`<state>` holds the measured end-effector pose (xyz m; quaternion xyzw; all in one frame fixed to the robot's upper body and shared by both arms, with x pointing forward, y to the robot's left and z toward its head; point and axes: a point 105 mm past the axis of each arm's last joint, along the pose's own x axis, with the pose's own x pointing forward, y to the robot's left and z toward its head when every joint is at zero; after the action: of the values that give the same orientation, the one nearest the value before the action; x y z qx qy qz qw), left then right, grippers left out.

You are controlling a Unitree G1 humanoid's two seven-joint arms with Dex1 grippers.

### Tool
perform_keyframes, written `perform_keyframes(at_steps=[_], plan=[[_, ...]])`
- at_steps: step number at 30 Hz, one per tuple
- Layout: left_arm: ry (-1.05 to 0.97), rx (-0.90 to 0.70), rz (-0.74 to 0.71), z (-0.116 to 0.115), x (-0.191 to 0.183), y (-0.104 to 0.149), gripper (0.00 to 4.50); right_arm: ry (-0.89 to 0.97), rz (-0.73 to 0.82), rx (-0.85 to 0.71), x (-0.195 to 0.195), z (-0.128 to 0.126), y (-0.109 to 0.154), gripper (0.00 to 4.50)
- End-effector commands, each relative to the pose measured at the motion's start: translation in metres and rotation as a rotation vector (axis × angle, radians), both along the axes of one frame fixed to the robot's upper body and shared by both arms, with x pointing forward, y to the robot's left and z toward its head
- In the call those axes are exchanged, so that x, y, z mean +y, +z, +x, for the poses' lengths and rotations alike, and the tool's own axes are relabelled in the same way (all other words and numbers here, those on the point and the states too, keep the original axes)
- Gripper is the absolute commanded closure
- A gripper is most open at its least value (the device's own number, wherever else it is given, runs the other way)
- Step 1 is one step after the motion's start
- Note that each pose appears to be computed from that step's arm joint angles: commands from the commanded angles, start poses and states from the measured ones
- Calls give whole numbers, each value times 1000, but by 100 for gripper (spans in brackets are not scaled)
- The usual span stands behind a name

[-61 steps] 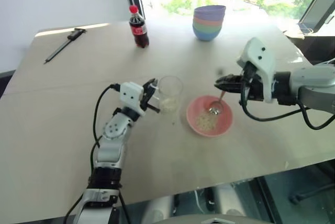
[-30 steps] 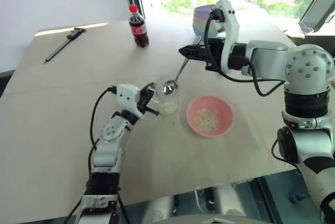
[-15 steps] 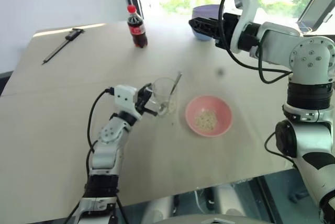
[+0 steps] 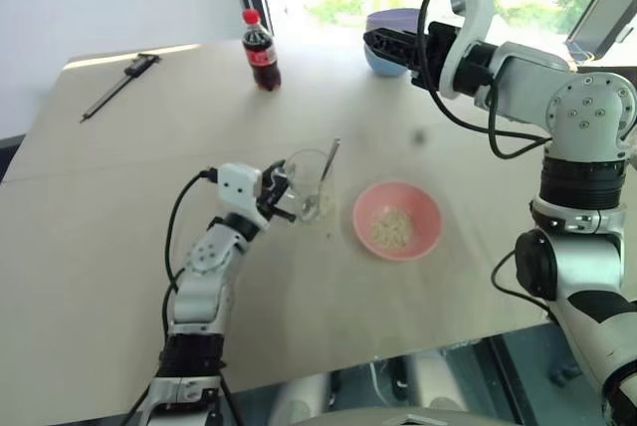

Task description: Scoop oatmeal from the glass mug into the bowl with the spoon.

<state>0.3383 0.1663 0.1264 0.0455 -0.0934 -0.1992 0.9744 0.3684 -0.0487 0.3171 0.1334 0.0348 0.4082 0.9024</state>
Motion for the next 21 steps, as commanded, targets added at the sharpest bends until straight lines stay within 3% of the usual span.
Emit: perform_keyframes(at_steps=[1, 12, 21], plan=[[17, -43, -3, -5, 7, 12, 377, 11, 32, -61, -1, -6, 17, 215], [-11, -45, 10, -15, 4, 15, 377, 36, 40, -72, -3, -10, 16, 215], [-20, -24, 5, -37, 12, 14, 377, -53, 9, -119, -37, -5, 1, 215]])
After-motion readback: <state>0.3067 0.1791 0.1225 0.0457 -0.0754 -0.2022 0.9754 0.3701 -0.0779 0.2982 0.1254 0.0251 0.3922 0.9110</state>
